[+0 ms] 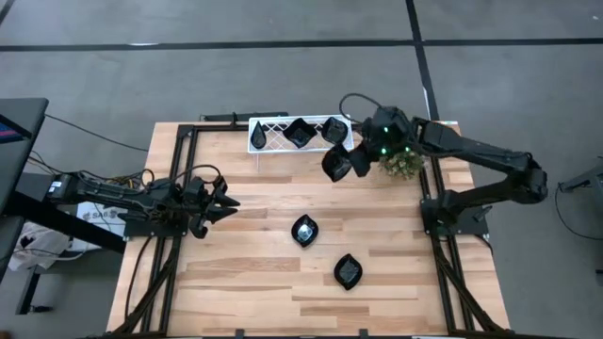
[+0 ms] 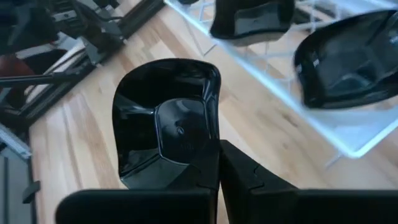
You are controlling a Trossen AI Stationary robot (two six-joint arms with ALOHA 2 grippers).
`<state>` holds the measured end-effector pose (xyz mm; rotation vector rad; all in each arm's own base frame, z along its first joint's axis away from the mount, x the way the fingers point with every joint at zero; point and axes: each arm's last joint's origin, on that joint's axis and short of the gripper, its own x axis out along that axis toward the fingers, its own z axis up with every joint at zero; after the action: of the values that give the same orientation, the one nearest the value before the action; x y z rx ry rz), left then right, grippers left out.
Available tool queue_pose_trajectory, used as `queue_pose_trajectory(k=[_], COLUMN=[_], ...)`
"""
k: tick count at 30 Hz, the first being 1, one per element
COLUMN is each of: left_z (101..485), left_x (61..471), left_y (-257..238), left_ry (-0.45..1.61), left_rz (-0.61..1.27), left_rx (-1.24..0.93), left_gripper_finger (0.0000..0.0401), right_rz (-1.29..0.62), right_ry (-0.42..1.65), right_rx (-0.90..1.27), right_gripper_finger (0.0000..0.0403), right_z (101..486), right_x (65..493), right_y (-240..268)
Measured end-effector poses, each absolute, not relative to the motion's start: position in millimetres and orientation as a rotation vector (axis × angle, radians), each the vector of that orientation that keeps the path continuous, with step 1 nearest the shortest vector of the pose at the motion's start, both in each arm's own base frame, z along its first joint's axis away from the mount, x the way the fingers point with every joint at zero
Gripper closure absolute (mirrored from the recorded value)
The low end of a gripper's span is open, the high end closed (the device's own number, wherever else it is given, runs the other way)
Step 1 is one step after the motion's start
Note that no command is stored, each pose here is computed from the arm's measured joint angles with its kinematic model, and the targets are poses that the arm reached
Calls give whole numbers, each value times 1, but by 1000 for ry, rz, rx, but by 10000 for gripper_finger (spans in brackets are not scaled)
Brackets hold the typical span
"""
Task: Pick & Place Mini shaped plates
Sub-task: Stack the black leaf-shaped plate on top of the black leaf-shaped plates on the shelf
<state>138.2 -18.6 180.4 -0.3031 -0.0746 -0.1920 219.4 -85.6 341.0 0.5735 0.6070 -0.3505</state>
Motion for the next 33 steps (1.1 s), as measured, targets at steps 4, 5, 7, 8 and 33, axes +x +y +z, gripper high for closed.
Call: queue_pose_trajectory(k=[4,5,7,8,33], left_z=[182,182,182,182,196], left_x=[138,138,138,138,125], left_y=[-19,-19,-19,-20,-21], left_ry=[-83,-82,-79,-78,-194], left_rz=[-196,-199,-220,-233,-338], left_rx=[-338,-339,-337,-330,-247], left_gripper_finger=[304,304,304,304,304], right_rz=[-354,-351,-345,-342,-392], right_ry=[626,628,643,652,692], right_rx=[567,567,566,566,640], right_gripper_finger=[403,403,403,403,403], right_z=[349,351,352,351,344], right_x=[224,225,228,230,222], right_y=[-101,-105,-112,-116,-190])
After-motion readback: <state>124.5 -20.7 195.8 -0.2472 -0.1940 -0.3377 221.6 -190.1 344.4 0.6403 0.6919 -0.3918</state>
